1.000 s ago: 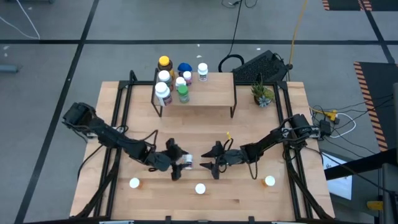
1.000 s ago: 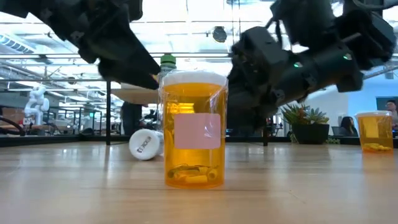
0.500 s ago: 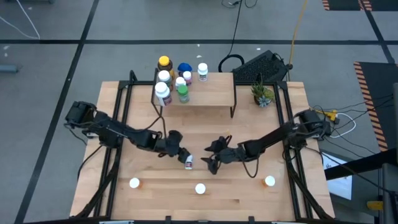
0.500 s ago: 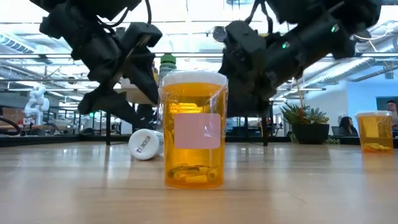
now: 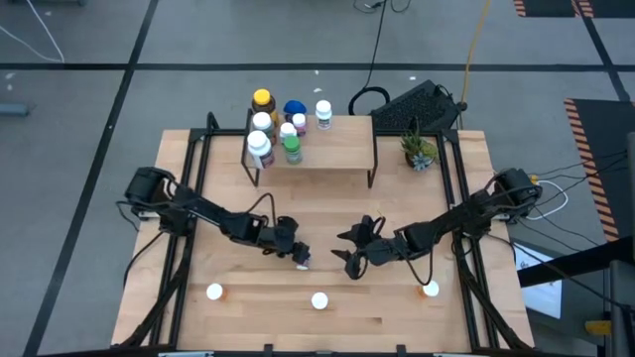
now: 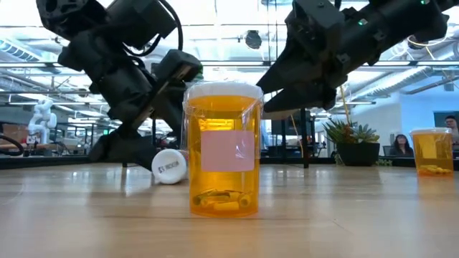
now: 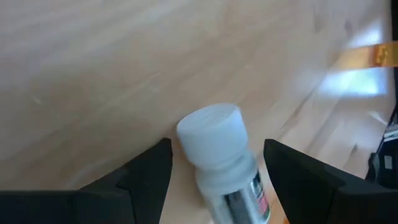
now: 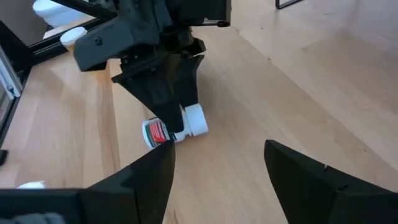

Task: Pick and place medicine bottles onto shelf by color
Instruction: Put the bottom center white medicine bottle on the shelf, aligned with the white small medicine bottle

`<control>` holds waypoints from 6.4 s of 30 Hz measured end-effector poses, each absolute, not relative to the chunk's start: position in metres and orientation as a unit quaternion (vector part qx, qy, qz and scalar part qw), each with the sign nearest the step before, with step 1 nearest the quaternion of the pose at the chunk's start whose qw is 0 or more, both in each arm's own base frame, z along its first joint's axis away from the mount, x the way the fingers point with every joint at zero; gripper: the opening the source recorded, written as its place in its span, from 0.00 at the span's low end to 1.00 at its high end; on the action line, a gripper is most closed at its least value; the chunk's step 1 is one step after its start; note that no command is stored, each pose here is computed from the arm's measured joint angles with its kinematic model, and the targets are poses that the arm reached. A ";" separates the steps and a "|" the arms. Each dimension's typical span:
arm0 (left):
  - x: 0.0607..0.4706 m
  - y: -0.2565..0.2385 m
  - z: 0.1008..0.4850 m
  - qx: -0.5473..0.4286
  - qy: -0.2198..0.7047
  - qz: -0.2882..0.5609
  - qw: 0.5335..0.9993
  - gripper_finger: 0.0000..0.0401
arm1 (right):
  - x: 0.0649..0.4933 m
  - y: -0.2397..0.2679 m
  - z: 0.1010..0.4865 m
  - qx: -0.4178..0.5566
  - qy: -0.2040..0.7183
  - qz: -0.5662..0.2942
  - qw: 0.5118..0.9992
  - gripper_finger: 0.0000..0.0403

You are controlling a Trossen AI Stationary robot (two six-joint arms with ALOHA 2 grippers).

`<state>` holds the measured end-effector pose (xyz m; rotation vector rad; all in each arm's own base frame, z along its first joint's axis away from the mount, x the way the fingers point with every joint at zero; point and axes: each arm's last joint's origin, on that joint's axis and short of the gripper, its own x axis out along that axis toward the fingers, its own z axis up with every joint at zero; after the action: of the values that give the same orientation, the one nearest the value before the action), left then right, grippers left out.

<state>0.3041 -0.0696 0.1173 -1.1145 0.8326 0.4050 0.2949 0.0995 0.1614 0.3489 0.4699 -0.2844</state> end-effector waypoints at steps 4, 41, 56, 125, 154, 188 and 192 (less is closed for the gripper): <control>0.303 -0.069 0.111 -0.509 0.393 0.200 0.739 0.62 | 0.295 0.099 0.161 0.173 0.232 -0.140 0.947 0.60; 0.295 -0.101 0.250 -0.167 -0.001 -0.031 0.986 0.43 | 0.263 0.122 0.181 0.178 -0.027 0.058 0.982 0.70; 0.335 -0.107 0.210 -0.147 -0.048 -0.062 0.986 0.42 | 0.281 0.127 0.190 0.124 0.000 -0.002 0.992 0.75; 0.366 -0.087 0.252 -0.043 0.260 0.052 0.963 0.66 | 0.278 0.120 0.156 0.020 0.106 -0.161 0.981 0.39; 0.411 -0.063 0.288 -0.065 0.409 0.030 0.910 0.70 | 0.279 0.116 0.151 0.021 0.126 -0.161 0.979 0.40; 0.405 -0.045 0.299 -0.024 0.455 0.050 0.889 0.38 | 0.268 0.117 0.158 -0.043 0.144 -0.197 0.969 0.61; 0.403 -0.021 0.327 0.013 0.454 0.050 0.890 0.38 | 0.262 0.119 0.170 -0.046 0.132 -0.213 0.967 0.69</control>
<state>0.4035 -0.0211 0.3273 0.0269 0.9419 0.1039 0.2618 0.1186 0.1698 -0.0935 0.2674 -0.4309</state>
